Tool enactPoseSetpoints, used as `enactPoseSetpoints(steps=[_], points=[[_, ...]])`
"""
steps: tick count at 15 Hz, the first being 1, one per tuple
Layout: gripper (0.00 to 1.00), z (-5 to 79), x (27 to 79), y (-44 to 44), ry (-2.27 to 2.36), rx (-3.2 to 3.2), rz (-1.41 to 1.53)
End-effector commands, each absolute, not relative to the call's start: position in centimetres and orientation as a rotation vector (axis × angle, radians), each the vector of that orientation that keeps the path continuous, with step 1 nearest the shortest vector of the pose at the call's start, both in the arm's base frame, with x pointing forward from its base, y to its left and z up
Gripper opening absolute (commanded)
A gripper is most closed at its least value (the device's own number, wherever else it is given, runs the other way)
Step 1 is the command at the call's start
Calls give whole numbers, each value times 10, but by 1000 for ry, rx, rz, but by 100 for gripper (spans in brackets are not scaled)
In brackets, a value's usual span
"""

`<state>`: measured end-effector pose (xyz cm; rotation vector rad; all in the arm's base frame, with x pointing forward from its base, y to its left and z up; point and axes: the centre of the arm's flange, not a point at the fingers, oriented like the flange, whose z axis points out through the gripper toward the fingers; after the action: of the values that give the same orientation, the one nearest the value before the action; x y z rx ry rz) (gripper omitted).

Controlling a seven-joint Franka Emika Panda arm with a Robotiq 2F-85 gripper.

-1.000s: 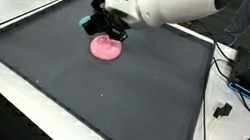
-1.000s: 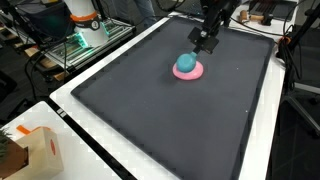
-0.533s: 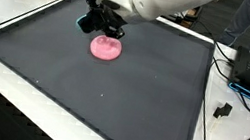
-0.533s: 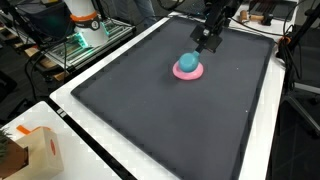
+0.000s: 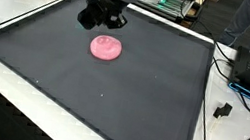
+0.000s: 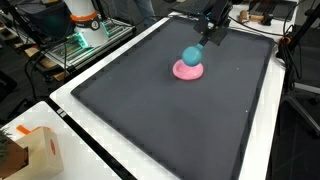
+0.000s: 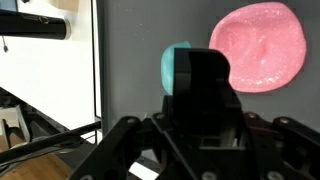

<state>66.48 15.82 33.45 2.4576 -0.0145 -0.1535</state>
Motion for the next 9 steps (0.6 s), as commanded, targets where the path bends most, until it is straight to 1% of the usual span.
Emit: enactPoseSetpoints(steps=[1,9], points=[[25,367,661,142,88,2591,-197],[25,423,654,105,235,2878,-256]])
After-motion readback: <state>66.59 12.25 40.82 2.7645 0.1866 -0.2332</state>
